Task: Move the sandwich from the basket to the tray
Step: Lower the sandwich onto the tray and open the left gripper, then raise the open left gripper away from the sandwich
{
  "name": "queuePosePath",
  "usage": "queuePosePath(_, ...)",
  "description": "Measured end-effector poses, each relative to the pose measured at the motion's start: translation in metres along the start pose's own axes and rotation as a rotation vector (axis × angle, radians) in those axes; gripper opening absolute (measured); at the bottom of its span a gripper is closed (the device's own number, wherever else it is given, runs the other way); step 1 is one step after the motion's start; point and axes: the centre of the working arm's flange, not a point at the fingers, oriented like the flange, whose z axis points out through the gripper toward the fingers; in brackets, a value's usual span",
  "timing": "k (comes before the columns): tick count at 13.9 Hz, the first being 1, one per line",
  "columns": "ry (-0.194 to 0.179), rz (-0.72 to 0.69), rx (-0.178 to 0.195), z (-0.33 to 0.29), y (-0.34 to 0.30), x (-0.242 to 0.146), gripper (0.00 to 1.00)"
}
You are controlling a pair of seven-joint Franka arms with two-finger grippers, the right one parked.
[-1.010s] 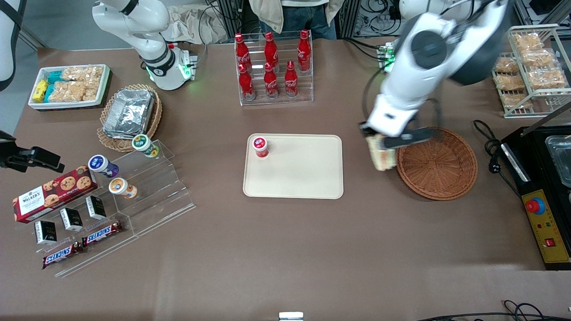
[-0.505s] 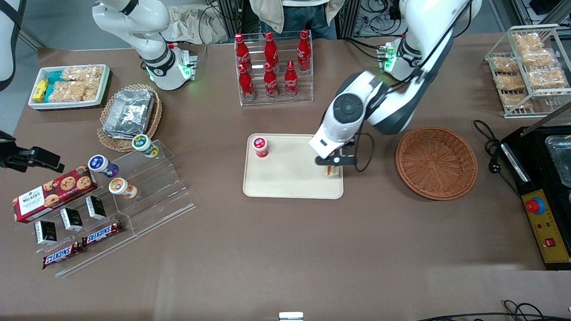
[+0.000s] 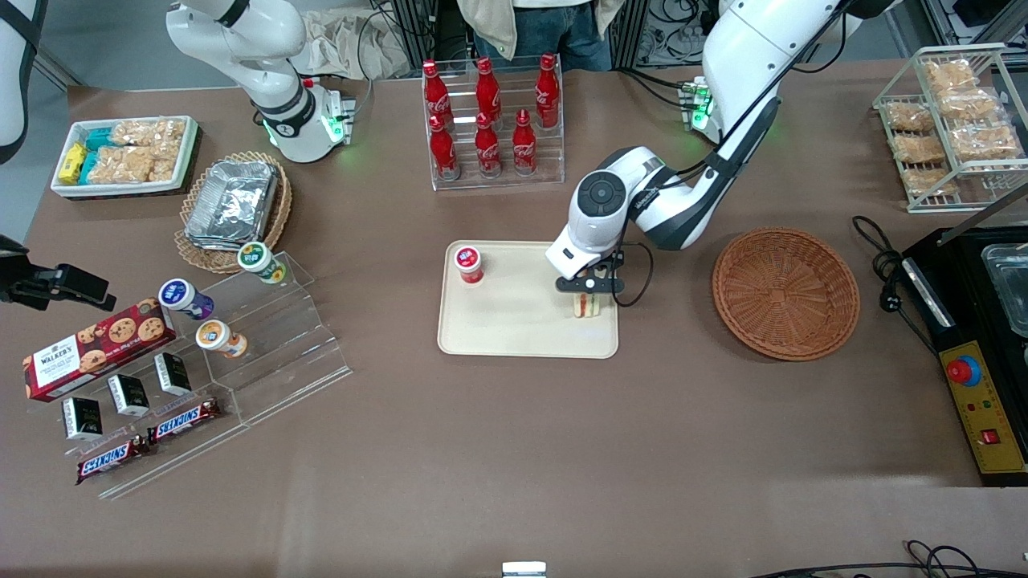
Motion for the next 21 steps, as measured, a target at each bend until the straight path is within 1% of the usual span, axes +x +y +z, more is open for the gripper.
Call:
queuePosePath(3, 0.006, 0.023, 0.030, 0.008, -0.005, -0.004, 0.25)
queuePosePath(8, 0.023, 0.046, 0.045, 0.014, -0.012, -0.005, 0.25)
queuePosePath(9, 0.030, 0.055, 0.052, 0.014, -0.013, -0.004, 0.30)
queuePosePath(11, 0.037, 0.066, 0.059, 0.015, -0.013, -0.004, 0.49)
queuePosePath(12, 0.038, 0.067, 0.060, 0.015, -0.013, -0.004, 0.60)
queuePosePath(16, 0.045, 0.064, 0.057, 0.012, -0.013, -0.001, 0.97)
queuePosePath(17, 0.047, 0.057, 0.056, 0.010, -0.013, 0.001, 1.00)
queuePosePath(18, 0.049, 0.041, 0.058, 0.008, -0.012, 0.003, 1.00)
queuePosePath(19, 0.047, 0.022, 0.068, 0.003, -0.012, 0.006, 1.00)
queuePosePath(21, 0.046, -0.013, 0.108, -0.026, -0.010, 0.021, 1.00)
